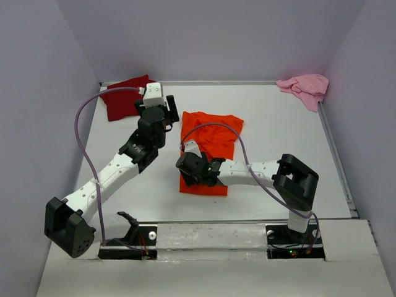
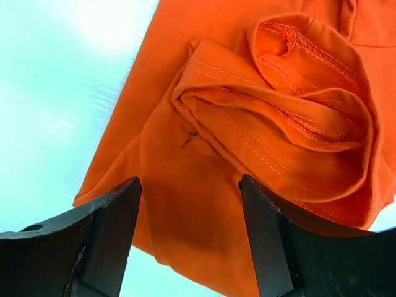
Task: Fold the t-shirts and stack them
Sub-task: Fold the tshirt
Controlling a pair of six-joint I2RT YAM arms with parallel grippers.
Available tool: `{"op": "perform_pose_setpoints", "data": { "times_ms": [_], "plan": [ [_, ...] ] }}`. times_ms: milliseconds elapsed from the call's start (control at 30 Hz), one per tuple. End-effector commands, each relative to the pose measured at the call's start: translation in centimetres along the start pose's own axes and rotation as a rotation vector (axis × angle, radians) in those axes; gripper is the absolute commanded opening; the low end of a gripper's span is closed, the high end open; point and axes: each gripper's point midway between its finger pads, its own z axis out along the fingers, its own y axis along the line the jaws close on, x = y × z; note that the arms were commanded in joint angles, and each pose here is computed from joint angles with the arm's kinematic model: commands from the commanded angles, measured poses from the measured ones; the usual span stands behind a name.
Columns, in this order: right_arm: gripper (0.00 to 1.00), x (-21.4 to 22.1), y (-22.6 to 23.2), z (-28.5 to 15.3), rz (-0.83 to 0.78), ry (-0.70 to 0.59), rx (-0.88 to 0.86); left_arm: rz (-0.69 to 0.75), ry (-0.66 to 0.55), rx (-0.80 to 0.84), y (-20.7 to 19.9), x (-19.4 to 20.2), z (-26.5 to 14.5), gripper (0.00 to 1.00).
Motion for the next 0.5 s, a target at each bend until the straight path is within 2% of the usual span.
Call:
{"op": "perform_pose_setpoints", "data": {
  "times_ms": [0, 467],
  "plan": [
    [0.71, -2.1, -0.4, -0.4, 0.021, -0.047, 0.009, -0.030, -0.055, -0.002, 0.1, -2.3, -0.1, 0.80],
    [0.72, -0.4, -1.6, 2.6, 0.072, 0.007, -0.002, -0.033, -0.057, 0.001, 0.1, -2.4, -0.2, 0.80]
  ]
}}
